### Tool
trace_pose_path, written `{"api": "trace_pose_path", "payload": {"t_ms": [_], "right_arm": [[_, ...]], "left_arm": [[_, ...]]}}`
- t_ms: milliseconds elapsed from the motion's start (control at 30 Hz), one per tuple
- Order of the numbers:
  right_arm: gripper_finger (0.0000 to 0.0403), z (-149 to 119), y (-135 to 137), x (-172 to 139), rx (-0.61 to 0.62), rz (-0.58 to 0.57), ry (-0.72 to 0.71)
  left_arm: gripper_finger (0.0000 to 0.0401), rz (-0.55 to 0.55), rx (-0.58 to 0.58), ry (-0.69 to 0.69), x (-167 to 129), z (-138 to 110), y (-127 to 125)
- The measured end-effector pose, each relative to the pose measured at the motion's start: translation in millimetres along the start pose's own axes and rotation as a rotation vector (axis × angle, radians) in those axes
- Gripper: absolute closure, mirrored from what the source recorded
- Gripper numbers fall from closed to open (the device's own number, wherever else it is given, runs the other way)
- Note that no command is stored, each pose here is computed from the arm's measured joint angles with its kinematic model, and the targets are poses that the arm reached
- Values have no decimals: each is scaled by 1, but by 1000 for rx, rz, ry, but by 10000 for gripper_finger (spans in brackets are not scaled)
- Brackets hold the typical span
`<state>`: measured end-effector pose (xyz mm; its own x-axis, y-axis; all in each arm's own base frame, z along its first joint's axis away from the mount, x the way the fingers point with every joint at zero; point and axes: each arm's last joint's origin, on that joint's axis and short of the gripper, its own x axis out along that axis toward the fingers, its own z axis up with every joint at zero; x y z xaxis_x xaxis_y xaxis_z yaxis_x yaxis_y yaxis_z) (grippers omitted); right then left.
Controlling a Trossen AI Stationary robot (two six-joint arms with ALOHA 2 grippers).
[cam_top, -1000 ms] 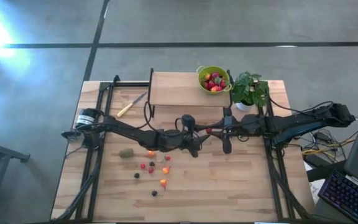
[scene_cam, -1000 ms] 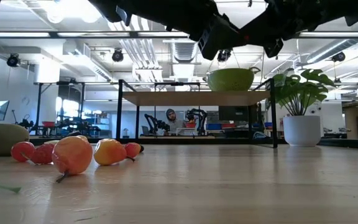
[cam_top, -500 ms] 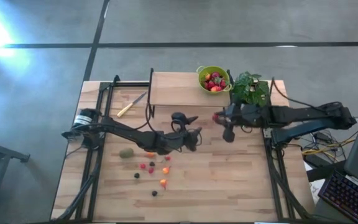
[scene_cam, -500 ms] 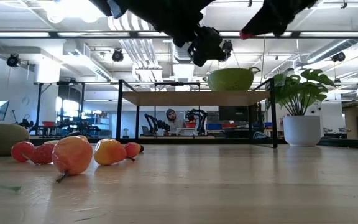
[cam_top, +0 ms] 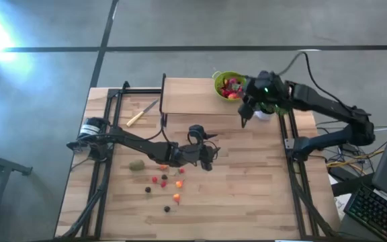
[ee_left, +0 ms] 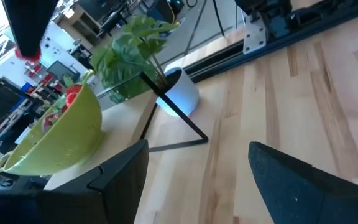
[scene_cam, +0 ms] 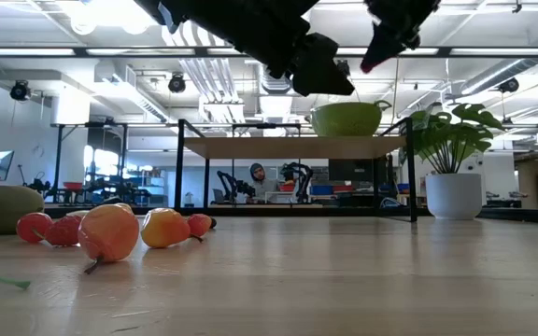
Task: Build produce basket
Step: Put the raspberry into the green basket
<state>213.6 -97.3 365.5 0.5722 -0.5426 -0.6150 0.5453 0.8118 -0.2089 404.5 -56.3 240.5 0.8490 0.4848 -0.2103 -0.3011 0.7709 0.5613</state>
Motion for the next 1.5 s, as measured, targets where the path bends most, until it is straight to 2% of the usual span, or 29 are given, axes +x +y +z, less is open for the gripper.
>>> {"api": "trace_pose_path", "payload": {"t_ms": [267, 567, 900, 1500], "right_arm": [[314, 20, -40, 38, 54, -23, 100], [302, 17, -69, 70, 117, -24, 195], [313, 10, -73, 84, 131, -23, 253], [233, 12, -73, 76, 142, -26, 237]], "left_arm": [[119, -17, -2, -10, 0, 0, -1], [119, -30, -15, 18, 0, -3, -2], [119, -30, -23, 19, 0, -3, -2], [119, -36, -22, 31, 0, -5, -3]]}}
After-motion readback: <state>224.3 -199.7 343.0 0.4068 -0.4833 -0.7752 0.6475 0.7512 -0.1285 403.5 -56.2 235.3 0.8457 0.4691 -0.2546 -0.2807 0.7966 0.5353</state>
